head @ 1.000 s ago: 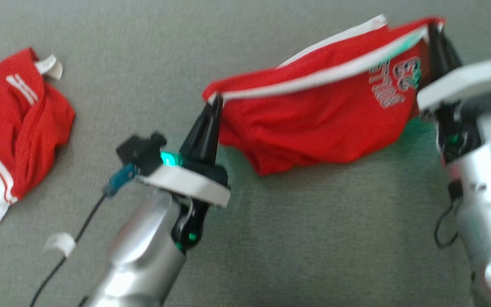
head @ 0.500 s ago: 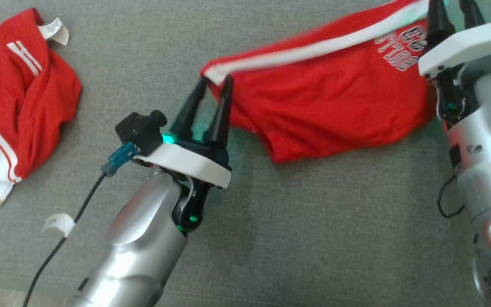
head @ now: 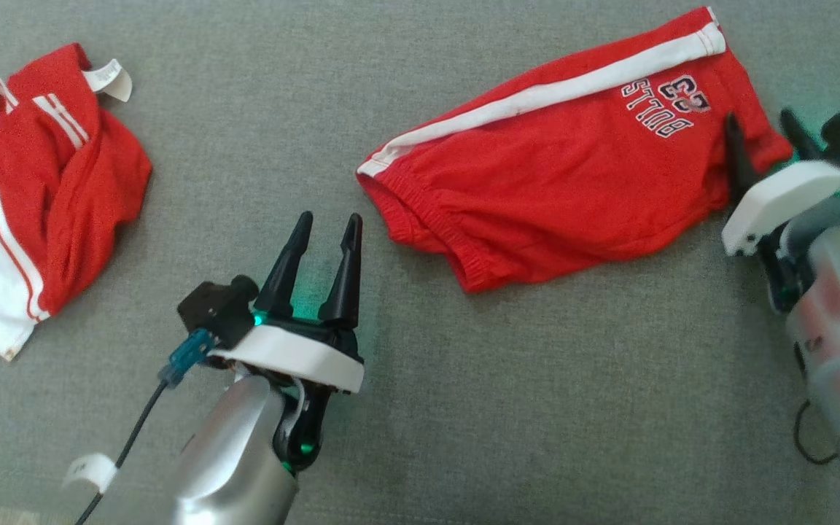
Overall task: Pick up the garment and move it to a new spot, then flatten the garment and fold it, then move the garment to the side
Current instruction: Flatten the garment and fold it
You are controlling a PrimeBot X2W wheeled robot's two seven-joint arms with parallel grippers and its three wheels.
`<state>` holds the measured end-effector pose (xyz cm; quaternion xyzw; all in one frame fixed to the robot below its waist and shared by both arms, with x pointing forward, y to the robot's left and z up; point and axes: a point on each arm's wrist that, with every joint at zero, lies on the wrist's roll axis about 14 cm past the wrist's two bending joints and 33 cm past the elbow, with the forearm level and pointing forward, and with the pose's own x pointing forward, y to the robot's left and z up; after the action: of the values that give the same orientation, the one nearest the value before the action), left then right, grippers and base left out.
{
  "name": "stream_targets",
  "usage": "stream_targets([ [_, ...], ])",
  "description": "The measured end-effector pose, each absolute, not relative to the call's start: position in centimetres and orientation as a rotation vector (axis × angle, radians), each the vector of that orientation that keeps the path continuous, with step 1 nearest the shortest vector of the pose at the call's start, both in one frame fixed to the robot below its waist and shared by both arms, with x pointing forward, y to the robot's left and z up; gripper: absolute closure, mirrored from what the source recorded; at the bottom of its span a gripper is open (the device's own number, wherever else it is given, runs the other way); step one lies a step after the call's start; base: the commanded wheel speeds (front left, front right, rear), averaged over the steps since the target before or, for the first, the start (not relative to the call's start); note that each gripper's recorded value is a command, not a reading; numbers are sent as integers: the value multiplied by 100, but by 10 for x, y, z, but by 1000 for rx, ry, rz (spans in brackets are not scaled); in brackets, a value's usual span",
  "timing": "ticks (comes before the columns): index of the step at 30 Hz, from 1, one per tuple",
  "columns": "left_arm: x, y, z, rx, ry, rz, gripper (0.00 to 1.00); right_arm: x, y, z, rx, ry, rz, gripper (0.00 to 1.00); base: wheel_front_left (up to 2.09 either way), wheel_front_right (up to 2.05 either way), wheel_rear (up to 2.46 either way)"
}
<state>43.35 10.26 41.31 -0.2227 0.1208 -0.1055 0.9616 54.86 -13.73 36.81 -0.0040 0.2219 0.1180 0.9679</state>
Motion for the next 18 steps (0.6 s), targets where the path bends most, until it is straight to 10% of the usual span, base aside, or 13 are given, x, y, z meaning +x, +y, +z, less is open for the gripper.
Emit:
stream_targets([
  [5,424,113,417,-437,228,-185,0,536,-132,358,-12,542,244,5,0,0,0],
  [6,421,113,417,-430,228,-184,0,535,-132,358,-5,552,240,73,0,0,0],
  [7,418,113,417,-419,229,-186,0,533,-131,359,7,562,234,100,0,0,0],
  [18,384,136,425,-349,201,-93,0,481,-135,367,127,527,178,100,0,0,0],
])
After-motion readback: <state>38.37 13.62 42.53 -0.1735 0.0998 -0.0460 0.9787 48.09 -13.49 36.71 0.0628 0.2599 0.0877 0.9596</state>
